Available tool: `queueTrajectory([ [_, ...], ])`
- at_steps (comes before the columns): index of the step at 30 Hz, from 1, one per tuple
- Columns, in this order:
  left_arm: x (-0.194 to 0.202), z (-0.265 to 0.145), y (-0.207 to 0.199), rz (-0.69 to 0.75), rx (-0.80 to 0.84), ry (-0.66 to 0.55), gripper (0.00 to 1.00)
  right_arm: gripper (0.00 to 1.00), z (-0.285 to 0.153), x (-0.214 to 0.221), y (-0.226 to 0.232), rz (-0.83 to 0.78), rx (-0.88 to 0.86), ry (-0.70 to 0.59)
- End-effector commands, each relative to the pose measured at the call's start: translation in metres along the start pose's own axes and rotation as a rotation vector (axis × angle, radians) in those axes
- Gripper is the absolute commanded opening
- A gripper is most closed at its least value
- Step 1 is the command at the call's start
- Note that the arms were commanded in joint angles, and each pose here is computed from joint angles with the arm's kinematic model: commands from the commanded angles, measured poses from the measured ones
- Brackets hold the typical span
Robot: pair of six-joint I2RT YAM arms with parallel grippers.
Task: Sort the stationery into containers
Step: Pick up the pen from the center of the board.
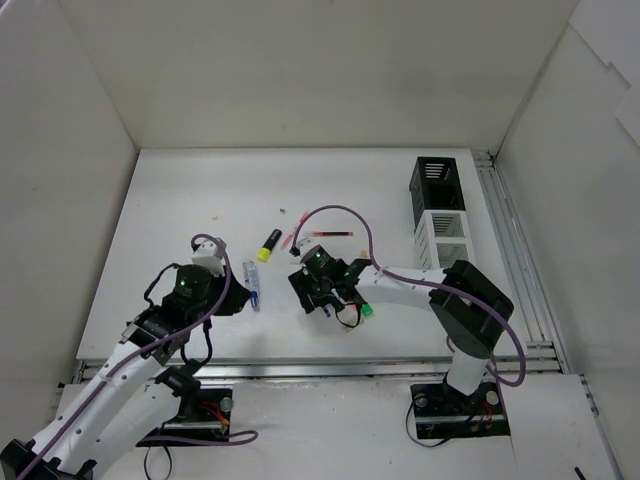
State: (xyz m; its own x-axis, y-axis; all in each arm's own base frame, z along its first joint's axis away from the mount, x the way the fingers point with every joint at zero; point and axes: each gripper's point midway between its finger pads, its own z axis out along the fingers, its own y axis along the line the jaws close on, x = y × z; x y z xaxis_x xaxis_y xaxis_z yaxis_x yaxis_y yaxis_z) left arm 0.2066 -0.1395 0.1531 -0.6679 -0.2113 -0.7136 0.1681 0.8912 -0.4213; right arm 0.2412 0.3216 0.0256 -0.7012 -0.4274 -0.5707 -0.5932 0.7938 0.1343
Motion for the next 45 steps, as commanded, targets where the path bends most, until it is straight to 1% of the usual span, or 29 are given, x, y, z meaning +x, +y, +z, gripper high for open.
queueTrajectory([
  [1, -0.006, -0.001, -0.001, -0.003, -0.006, -0.024, 0.0, 0.57, -0.001, -0.027, 0.004, 0.009, 0.023, -0.08],
  [4, -0.006, 0.0, 0.0, -0.003, -0.013, -0.022, 0.0, 0.51, 0.001, -0.022, -0.002, 0.008, 0.052, -0.072],
  [6, -0.005, 0.001, 0.0, 0.0, -0.012, -0.018, 0.0, 0.45, 0.002, -0.02, -0.004, 0.006, 0.056, -0.068],
  [7, -0.005, 0.001, 0.0, 0.0, -0.011, -0.019, 0.0, 0.44, 0.004, -0.018, -0.005, 0.002, 0.058, -0.062],
  [9, -0.005, 0.001, -0.001, 0.003, -0.009, -0.016, 0.0, 0.39, 0.005, -0.016, -0.004, -0.014, 0.059, -0.054],
  [12, -0.006, 0.001, -0.002, 0.004, -0.004, -0.015, 0.0, 0.31, 0.01, -0.013, 0.001, -0.05, 0.025, -0.033],
  [15, -0.005, 0.0, -0.003, 0.004, 0.003, -0.015, 0.0, 0.26, 0.014, -0.011, 0.006, -0.076, -0.008, -0.021],
  [16, -0.006, 0.0, -0.004, 0.004, 0.008, -0.015, 0.0, 0.21, 0.015, -0.009, 0.008, -0.089, -0.01, -0.015],
  [18, -0.005, -0.001, -0.006, 0.003, 0.018, -0.014, 0.0, 0.17, 0.017, -0.007, 0.006, -0.105, 0.007, -0.013],
  [19, -0.005, -0.001, -0.007, 0.004, 0.023, -0.013, 0.0, 0.13, 0.018, -0.008, 0.004, -0.11, 0.011, -0.012],
  [21, -0.005, -0.002, -0.008, 0.003, 0.031, -0.014, 0.0, 0.1, 0.019, -0.007, 0.005, -0.133, 0.011, -0.01],
  [24, -0.006, -0.003, -0.01, 0.005, 0.037, -0.01, 0.0, 0.01, 0.019, -0.01, 0.005, -0.164, 0.009, -0.019],
  [30, -0.015, -0.006, -0.018, 0.02, 0.062, -0.017, 0.0, 0.0, 0.001, -0.038, 0.014, -0.248, -0.04, -0.134],
  [33, -0.02, -0.01, -0.024, 0.027, 0.09, -0.031, 0.0, 0.0, -0.02, -0.063, 0.016, -0.306, -0.039, -0.23],
  [34, -0.022, -0.011, -0.027, 0.03, 0.102, -0.037, 0.0, 0.0, -0.037, -0.079, 0.019, -0.324, -0.044, -0.292],
  [36, -0.027, -0.014, -0.04, 0.047, 0.167, -0.048, 0.0, 0.0, -0.057, -0.097, 0.017, -0.407, -0.028, -0.371],
  [37, -0.031, -0.016, -0.046, 0.065, 0.194, -0.053, 0.0, 0.0, -0.078, -0.116, 0.013, -0.467, 0.009, -0.457],
  [38, -0.033, -0.015, -0.051, 0.071, 0.212, -0.048, 0.0, 0.0, -0.087, -0.121, 0.01, -0.514, 0.031, -0.487],
  [39, -0.037, -0.018, -0.058, 0.077, 0.249, -0.044, 0.0, 0.0, -0.099, -0.134, 0.008, -0.546, 0.057, -0.547],
  [40, -0.04, -0.02, -0.065, 0.1, 0.279, -0.046, 0.0, 0.0, -0.113, -0.141, -0.002, -0.625, 0.112, -0.588],
  [41, -0.04, -0.017, -0.066, 0.108, 0.291, -0.033, 0.0, 0.0, -0.12, -0.146, -0.005, -0.673, 0.131, -0.614],
  [42, -0.039, -0.021, -0.079, 0.128, 0.363, -0.01, 0.0, 0.0, -0.135, -0.154, -0.004, -0.724, 0.14, -0.669],
  [43, -0.039, -0.023, -0.085, 0.146, 0.407, -0.003, 0.0, 0.0, -0.141, -0.158, -0.01, -0.847, 0.167, -0.685],
  [44, -0.039, -0.019, -0.09, 0.173, 0.446, 0.01, 0.0, 0.0, -0.14, -0.154, -0.01, -0.915, 0.155, -0.693],
  [45, -0.036, -0.026, -0.104, 0.193, 0.534, 0.039, 0.0, 0.0, -0.148, -0.154, -0.012, -0.972, 0.157, -0.706],
])
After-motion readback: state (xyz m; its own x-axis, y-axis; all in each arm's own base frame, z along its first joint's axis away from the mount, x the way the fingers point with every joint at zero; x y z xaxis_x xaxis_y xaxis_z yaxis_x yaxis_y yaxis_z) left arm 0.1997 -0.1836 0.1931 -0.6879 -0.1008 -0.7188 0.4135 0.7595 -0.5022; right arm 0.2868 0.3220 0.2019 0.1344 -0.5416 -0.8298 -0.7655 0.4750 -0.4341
